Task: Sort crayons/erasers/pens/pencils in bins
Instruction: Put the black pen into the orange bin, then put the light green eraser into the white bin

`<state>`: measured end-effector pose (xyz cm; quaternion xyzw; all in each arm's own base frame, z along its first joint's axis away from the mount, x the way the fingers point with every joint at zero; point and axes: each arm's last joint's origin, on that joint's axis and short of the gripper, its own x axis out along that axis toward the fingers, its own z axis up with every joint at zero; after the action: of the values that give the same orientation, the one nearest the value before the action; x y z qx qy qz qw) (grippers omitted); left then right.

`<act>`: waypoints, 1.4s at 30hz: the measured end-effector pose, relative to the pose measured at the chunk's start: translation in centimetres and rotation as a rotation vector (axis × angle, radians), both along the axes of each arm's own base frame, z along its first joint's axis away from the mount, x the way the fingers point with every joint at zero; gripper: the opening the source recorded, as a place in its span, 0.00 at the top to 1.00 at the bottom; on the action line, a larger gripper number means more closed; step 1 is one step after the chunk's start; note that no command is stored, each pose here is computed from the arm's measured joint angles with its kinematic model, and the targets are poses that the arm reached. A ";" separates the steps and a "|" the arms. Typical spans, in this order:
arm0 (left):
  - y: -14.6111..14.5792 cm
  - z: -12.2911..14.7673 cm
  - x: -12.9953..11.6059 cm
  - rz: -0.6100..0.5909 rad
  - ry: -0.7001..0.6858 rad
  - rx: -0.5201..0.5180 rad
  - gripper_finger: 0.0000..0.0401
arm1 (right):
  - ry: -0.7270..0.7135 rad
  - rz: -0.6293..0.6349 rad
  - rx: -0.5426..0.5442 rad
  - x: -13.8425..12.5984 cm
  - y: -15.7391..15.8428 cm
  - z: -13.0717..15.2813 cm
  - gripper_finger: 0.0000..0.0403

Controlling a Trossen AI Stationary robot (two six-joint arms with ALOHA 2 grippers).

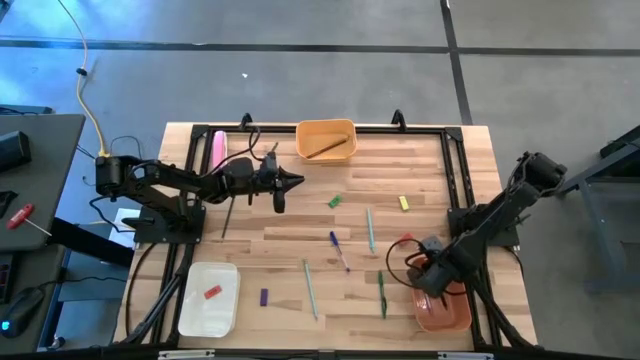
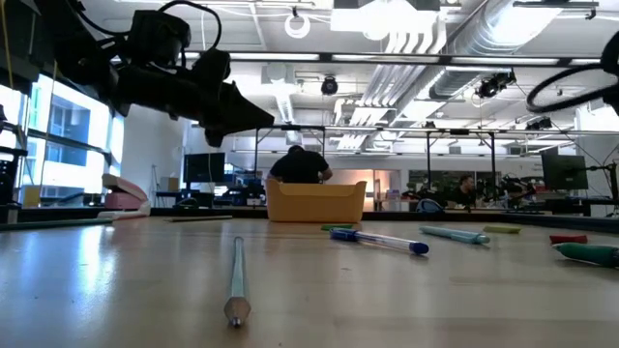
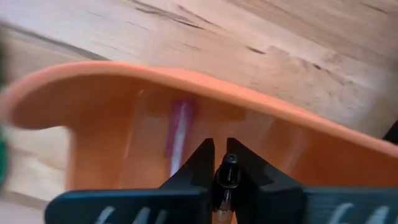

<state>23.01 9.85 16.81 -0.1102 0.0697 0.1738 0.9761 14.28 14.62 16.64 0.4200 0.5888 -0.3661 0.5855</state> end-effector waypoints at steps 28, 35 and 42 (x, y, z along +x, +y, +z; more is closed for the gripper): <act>0.0 -0.3 -0.1 0.003 0.031 0.005 0.98 | -0.035 0.252 0.025 1.5 1.7 7.5 0.93; -0.5 -1.1 -1.0 0.006 0.012 0.007 0.99 | -0.393 0.458 -0.301 3.4 1.1 11.2 0.99; -0.8 -1.6 -1.7 0.007 -0.008 0.007 1.00 | -0.655 0.513 -0.456 4.9 -2.9 8.7 1.00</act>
<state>21.33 9.08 15.23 -0.1077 0.0648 0.1771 0.9761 19.19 11.76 25.37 0.2153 0.3625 -0.1778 0.8892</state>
